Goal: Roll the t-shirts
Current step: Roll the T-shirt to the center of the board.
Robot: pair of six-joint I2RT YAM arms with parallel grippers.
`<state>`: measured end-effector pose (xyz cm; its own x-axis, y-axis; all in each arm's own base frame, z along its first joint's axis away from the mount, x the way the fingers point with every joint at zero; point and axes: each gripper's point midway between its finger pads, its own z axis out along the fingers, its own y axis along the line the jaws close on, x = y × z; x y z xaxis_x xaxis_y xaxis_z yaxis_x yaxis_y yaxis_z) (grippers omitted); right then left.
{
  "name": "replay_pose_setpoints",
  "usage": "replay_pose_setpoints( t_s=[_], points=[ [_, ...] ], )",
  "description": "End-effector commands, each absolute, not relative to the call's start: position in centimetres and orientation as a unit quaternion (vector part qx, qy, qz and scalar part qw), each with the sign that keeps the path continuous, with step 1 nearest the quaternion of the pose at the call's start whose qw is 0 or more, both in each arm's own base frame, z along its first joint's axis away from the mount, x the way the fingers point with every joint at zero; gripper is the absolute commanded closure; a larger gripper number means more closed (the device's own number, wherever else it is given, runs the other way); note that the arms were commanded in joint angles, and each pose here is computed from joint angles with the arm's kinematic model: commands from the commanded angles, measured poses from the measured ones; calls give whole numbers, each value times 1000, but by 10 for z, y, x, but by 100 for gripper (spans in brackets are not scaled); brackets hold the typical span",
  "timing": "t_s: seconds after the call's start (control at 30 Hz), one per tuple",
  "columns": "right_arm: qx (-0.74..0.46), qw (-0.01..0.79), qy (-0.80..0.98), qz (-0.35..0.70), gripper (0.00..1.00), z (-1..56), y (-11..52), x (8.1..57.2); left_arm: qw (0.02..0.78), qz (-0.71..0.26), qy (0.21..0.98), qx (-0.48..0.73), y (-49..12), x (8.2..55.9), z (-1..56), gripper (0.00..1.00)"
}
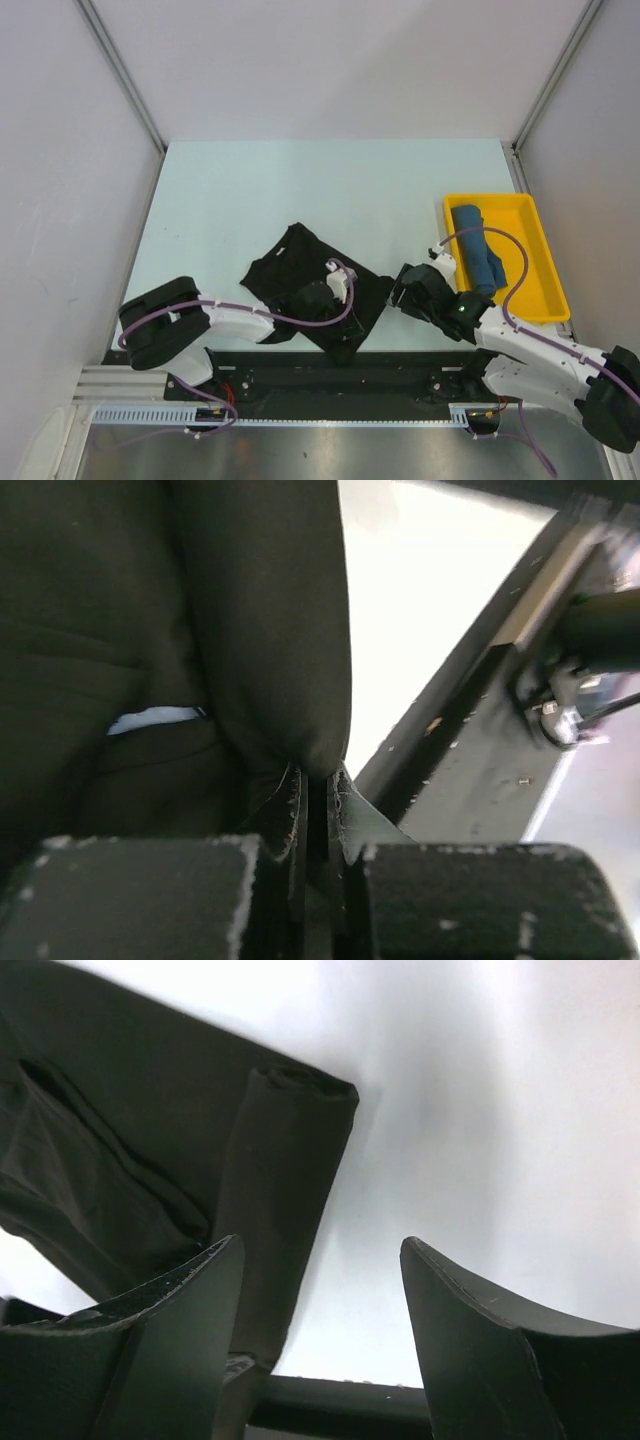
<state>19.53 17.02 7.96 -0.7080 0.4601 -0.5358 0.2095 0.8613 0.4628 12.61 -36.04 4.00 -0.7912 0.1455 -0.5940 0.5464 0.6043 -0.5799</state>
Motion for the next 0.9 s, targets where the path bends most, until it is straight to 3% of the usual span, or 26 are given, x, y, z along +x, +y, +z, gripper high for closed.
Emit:
replay_pose_setpoints(
  t_s=[0.0, 0.37, 0.43, 0.57, 0.87],
  points=[
    [191, 342, 901, 189, 31, 74, 181, 204, 227, -489, 827, 160, -364, 134, 67, 92],
    [171, 330, 908, 194, 27, 50, 211, 223, 160, -492, 846, 131, -350, 140, 42, 85],
    [172, 329, 909, 191, 27, 47, 212, 224, 159, -489, 848, 124, -347, 142, 40, 80],
    [170, 324, 913, 181, 26, 41, 213, 225, 168, -481, 851, 128, -343, 144, 45, 60],
    [164, 301, 927, 151, 23, 26, 215, 224, 237, -429, 856, 167, -328, 157, 85, 48]
  ],
)
